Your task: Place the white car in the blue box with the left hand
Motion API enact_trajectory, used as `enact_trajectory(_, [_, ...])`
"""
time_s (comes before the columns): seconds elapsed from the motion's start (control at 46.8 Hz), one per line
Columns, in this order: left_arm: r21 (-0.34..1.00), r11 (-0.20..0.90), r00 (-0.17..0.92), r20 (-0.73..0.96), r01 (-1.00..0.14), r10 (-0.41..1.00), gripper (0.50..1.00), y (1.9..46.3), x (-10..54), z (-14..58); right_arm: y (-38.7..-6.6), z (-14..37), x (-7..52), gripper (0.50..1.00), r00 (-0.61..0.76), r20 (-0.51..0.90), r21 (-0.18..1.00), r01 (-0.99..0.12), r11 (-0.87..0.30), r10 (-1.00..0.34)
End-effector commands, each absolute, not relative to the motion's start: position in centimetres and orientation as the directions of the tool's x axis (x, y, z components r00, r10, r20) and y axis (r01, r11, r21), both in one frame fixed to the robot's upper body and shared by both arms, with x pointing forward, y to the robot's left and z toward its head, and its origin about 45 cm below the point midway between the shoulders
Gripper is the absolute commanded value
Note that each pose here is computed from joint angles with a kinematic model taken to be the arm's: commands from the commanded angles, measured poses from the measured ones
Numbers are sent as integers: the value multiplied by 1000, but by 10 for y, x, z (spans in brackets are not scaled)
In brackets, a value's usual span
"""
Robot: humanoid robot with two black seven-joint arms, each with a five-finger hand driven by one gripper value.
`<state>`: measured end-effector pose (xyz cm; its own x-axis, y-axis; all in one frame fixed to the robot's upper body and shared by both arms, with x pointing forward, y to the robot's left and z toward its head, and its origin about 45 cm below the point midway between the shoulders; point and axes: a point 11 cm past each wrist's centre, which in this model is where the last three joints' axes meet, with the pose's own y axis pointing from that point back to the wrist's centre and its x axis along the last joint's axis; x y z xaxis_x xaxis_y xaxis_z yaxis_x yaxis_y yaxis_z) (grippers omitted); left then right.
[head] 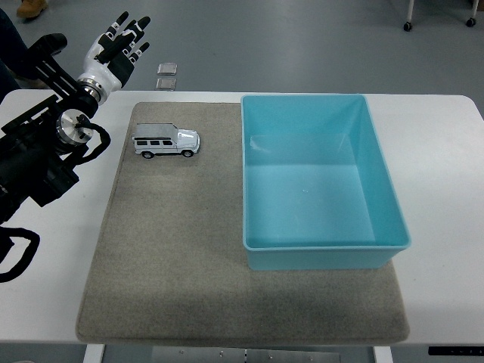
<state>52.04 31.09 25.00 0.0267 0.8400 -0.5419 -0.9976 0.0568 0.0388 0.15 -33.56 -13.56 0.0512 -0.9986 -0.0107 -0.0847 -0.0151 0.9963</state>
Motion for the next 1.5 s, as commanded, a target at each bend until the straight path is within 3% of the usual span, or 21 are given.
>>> enact_trajectory(0.0, [46,55,21,-545,-997,838,999,312,519,246,-336,-136,2,936,51,-11,996,-85,-15,-999])
enact_trajectory(0.876, [48,58,23,-535,-997,845,999,311,519,246,-336,-136,2,936,51,-11,996,-85,-15,-999])
enact_trajectory(1.239, [15,149,120,-512,-989,850,996,293,518,267,-336,-136,2,936,51,-11,996,-85,-15,-999])
enact_trajectory(1.474, [21,251,228,-346,-968,910,996,286,510,280,-336,-136,2,936,51,-11,996,-85,-15,-999])
